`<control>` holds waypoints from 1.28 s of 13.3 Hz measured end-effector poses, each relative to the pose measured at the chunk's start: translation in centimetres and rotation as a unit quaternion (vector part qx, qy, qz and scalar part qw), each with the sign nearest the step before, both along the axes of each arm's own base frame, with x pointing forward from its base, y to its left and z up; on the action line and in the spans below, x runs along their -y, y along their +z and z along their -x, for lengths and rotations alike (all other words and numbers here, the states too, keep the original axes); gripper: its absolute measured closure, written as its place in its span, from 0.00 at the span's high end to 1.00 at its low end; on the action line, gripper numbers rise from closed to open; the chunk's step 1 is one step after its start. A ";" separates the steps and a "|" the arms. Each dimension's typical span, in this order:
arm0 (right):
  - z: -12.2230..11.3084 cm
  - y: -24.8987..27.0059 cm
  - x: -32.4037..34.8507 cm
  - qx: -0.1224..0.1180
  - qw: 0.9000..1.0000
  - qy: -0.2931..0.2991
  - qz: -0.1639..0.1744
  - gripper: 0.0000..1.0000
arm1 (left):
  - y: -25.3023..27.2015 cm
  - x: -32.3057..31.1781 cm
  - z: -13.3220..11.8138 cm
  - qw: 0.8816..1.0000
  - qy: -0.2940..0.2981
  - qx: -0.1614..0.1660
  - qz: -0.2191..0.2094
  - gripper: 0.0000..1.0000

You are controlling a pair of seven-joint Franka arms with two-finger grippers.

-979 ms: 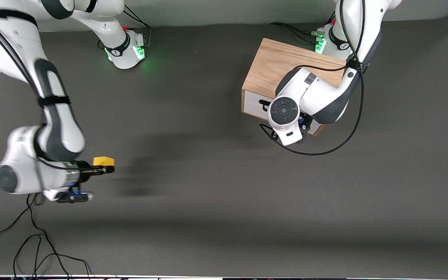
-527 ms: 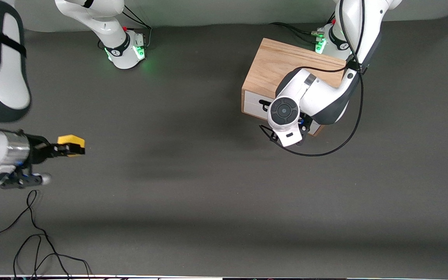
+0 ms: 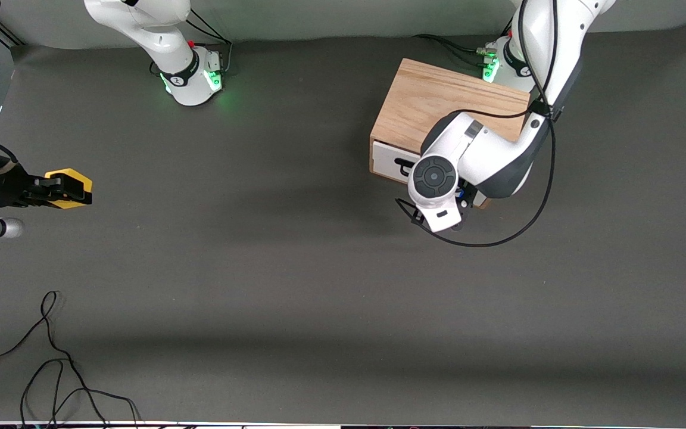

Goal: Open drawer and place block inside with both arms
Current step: 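Pull the drawer open with the left gripper while the right gripper lifts the cube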

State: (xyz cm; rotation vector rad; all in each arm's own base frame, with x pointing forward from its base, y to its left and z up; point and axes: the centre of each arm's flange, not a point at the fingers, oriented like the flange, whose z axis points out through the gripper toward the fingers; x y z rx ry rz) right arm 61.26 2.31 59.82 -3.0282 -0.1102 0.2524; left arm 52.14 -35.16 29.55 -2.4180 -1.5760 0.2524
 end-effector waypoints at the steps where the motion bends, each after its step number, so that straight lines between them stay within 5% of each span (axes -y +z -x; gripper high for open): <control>1: -0.1 -0.3 0.0 -0.003 1.000 0.000 0.000 0.56 | 0.1 0.2 -0.7 1.000 0.002 0.004 0.004 1.00; 12: -0.4 -1.1 -0.8 -0.009 1.000 0.007 -0.001 0.56 | 0.3 1.4 -6.2 0.999 0.011 0.035 0.028 1.00; 17: -0.4 -1.1 -1.0 -0.009 1.000 0.008 -0.001 0.56 | 1.1 2.0 -8.5 0.994 0.012 0.095 0.058 1.00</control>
